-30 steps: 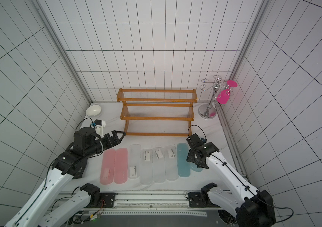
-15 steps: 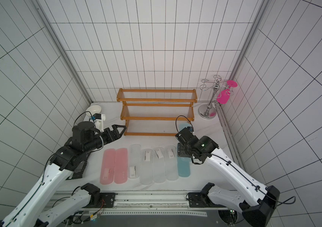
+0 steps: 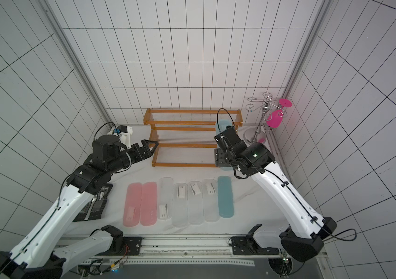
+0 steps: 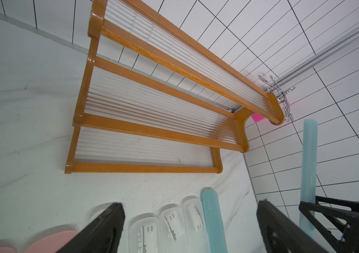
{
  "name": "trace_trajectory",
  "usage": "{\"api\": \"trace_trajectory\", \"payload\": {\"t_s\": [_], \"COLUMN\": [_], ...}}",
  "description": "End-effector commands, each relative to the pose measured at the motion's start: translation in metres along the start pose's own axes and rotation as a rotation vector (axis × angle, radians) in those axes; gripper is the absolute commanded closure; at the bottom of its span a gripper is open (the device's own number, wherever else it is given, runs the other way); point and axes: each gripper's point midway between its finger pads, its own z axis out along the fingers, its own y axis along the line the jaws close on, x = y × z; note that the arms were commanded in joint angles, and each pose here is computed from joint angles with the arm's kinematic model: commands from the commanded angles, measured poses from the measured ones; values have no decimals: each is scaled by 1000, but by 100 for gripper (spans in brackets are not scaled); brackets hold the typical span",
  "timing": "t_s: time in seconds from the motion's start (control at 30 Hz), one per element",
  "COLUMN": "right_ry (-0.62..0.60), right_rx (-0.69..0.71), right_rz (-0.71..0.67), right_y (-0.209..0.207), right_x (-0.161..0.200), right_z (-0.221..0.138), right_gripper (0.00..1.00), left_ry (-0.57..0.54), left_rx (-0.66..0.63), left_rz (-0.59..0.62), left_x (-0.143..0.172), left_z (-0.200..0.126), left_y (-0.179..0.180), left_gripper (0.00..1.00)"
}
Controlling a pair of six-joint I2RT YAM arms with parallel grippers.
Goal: Place the pencil cases on the shelf according to color
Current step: Place the pencil case on the shelf.
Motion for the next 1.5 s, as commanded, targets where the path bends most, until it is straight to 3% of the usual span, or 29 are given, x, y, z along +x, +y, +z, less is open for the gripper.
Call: {"api": "trace_trajectory", "payload": {"t_s": [0.0, 0.3, 0.6, 1.0, 1.27, 1.47], "right_ry": [-27, -73, -96, -65, -62, -64], "right_rx": [41, 83, 82, 119, 109, 78], "right_rz": [-19, -4, 20, 45, 56, 64], "right_y": [-17, -29, -24, -38, -35, -32], "right_x": [-27, -93, -135, -145, -146, -151], "right_z": [-2, 23, 57, 94, 102, 106], "right_gripper": [31, 30, 29, 27, 19, 19], "left_ry": [-43, -26, 5, 39, 48, 40], "left_rx": [29, 21, 21, 3, -4, -1], "left_rz": [33, 51, 36, 27, 6, 9], "left_x": [-15, -11, 2, 21, 28, 27], "left_z": [1, 15, 22, 18, 16, 10], "left_y": [-11, -7, 1, 15, 20, 19], "left_gripper": [2, 1, 2, 1, 1, 2]}}
